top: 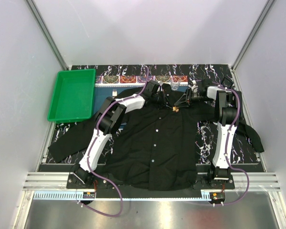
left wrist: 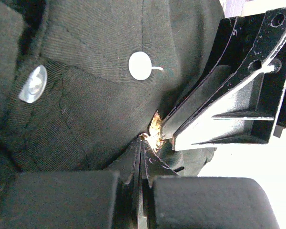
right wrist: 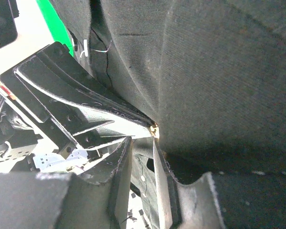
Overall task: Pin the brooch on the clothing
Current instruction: Pin the brooch to the clothes.
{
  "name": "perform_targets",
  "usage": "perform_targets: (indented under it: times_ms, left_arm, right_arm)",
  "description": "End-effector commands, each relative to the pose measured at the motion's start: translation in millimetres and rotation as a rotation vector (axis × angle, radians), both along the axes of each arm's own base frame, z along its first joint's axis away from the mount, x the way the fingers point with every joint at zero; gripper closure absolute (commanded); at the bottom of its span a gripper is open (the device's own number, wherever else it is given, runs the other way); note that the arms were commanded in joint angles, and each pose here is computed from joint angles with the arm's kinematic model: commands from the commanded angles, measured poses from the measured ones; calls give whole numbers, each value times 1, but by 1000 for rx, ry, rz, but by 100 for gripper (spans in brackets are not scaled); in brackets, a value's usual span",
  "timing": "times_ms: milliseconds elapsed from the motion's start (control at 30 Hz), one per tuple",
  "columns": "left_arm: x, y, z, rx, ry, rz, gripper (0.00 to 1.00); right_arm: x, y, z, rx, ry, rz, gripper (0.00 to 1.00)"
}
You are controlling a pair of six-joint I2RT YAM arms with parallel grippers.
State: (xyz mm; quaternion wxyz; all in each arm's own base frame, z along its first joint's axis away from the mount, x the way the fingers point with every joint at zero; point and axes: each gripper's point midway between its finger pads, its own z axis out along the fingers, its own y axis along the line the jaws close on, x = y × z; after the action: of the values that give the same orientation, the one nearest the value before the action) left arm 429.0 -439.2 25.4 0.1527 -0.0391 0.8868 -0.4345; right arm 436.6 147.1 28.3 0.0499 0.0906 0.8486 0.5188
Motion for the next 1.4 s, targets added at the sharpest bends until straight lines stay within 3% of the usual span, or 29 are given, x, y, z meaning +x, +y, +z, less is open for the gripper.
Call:
perform_targets:
  times_ms: [0,433,867,1133,1200,1333,1367]
  left_arm:
    - [-6,17,-24,70,65,32,100]
    - [-6,16,-24,65,68,31,100]
    - [-6,18,-27,71,78,35,100]
    - [-6,18,-28,75,76,29,100]
    - [-6,18,-28,75,76,29,100]
    - [-6,18,-27,74,76,28,100]
    - [-6,18,-27,73,74,29,100]
  right_arm:
    - [5,2,-6,-49,-34,12,69]
    - [9,-5,-15,-176,-80,10,68]
    - [18,-16,6,-272,-246,-16,68]
    - [11,-6,43,-281,-428,152,74]
    - [16,-9,61,-290,-530,215,74]
    - [10,-26,79,-270,-608,324,67]
    - [17,-31,83,-284,-713,395,67]
